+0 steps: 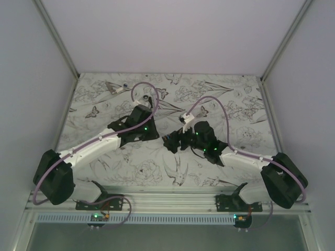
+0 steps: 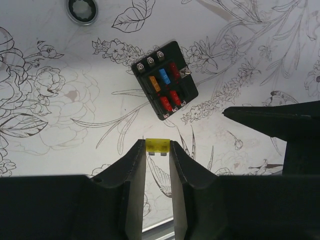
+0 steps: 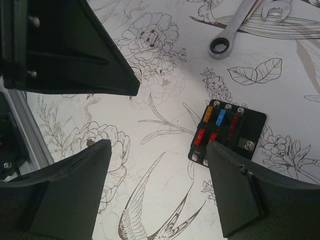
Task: Snap on the fuse box
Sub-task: Pick up the fuse from the center of the board.
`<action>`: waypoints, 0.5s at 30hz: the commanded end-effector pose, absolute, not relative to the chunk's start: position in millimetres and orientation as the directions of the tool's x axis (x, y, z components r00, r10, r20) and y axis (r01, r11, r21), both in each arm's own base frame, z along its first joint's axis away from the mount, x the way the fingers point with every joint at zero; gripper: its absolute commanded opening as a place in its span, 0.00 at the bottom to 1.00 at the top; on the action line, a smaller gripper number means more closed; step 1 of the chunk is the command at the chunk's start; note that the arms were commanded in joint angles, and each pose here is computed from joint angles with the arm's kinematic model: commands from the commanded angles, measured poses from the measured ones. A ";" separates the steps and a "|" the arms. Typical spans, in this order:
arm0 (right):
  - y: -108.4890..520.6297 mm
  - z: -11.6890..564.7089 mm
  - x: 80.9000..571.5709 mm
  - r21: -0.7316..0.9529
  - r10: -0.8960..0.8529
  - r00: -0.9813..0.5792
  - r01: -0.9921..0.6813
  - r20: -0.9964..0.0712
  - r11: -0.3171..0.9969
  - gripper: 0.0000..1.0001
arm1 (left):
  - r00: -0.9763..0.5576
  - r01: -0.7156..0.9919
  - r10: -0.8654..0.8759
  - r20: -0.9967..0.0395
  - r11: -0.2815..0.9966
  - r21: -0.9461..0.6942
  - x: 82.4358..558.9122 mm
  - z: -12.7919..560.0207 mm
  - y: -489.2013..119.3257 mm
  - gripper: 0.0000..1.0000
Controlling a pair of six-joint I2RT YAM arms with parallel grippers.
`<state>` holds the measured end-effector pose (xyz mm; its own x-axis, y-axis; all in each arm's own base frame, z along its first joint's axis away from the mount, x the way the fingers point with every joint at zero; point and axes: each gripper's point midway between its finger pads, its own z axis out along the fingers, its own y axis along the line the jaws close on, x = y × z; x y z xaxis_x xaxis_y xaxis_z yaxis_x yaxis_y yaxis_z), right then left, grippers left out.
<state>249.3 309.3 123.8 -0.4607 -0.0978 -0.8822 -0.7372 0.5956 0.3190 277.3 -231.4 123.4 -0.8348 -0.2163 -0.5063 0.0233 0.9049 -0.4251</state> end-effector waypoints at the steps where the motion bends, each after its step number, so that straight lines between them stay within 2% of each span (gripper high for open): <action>1: 311.5 146.8 256.6 0.309 -0.073 -0.427 -0.752 -0.901 0.582 0.82 | -0.811 0.046 -0.202 -0.549 0.914 -0.404 277.0 131.3 -226.8 0.21; 9: 328.8 150.7 249.1 0.339 -0.018 -0.403 -0.790 -0.915 0.511 0.74 | -0.780 -0.087 -0.369 -0.506 0.864 -0.495 275.2 143.6 -226.8 0.20; 15: 343.0 161.2 248.5 0.322 0.037 -0.348 -0.817 -0.937 0.479 0.70 | -0.777 -0.100 -0.400 -0.486 0.841 -0.532 273.3 151.5 -238.7 0.20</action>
